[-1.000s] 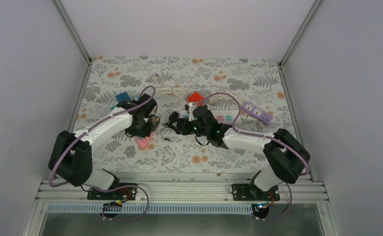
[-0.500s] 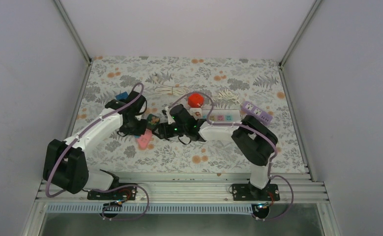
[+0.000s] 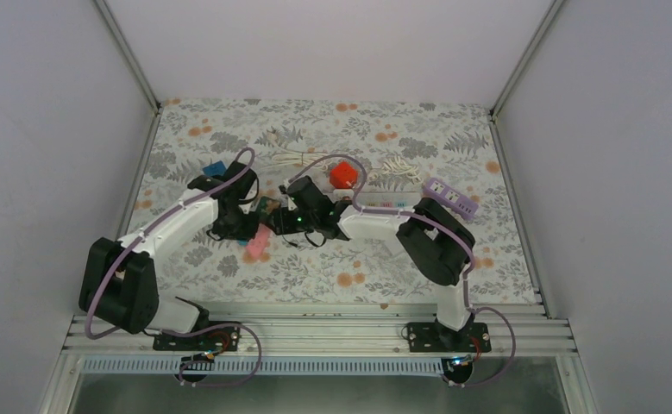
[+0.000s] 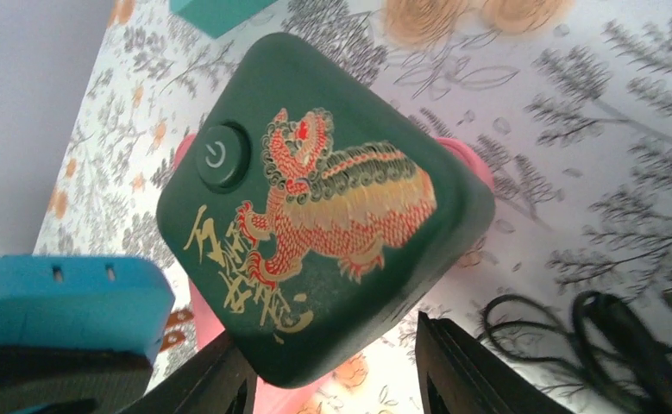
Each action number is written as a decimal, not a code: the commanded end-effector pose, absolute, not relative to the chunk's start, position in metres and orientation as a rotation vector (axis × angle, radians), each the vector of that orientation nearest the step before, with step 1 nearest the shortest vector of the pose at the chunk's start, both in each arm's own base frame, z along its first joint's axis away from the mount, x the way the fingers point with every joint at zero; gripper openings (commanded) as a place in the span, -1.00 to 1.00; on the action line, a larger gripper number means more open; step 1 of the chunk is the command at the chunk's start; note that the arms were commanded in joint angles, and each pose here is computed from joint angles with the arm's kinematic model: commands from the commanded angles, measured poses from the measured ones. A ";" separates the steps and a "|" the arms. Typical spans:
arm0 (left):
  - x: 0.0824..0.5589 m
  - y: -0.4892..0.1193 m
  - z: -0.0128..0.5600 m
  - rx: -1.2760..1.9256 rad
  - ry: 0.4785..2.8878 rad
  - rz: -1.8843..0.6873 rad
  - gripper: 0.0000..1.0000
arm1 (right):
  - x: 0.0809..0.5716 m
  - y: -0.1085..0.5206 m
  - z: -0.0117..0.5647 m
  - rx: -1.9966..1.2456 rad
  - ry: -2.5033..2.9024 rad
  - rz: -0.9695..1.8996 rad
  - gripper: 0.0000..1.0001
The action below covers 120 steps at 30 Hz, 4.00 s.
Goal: Insert the plug
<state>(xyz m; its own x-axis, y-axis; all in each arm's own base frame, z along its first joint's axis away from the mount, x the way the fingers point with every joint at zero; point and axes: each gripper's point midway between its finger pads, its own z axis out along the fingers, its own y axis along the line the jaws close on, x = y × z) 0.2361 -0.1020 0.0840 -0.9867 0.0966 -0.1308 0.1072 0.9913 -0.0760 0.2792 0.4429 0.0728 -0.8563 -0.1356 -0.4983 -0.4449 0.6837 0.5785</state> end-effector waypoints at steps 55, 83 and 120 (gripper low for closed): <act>0.259 -0.167 0.069 -0.141 3.034 -0.057 -0.96 | 0.303 0.264 0.095 0.125 2.333 0.696 0.36; 0.240 -0.138 0.030 -0.108 3.119 0.189 -0.96 | 0.303 0.263 0.087 0.133 2.362 0.678 0.34; 0.299 -0.153 0.164 -0.039 2.709 -0.055 0.56 | 0.312 0.227 0.129 0.156 2.281 0.530 0.49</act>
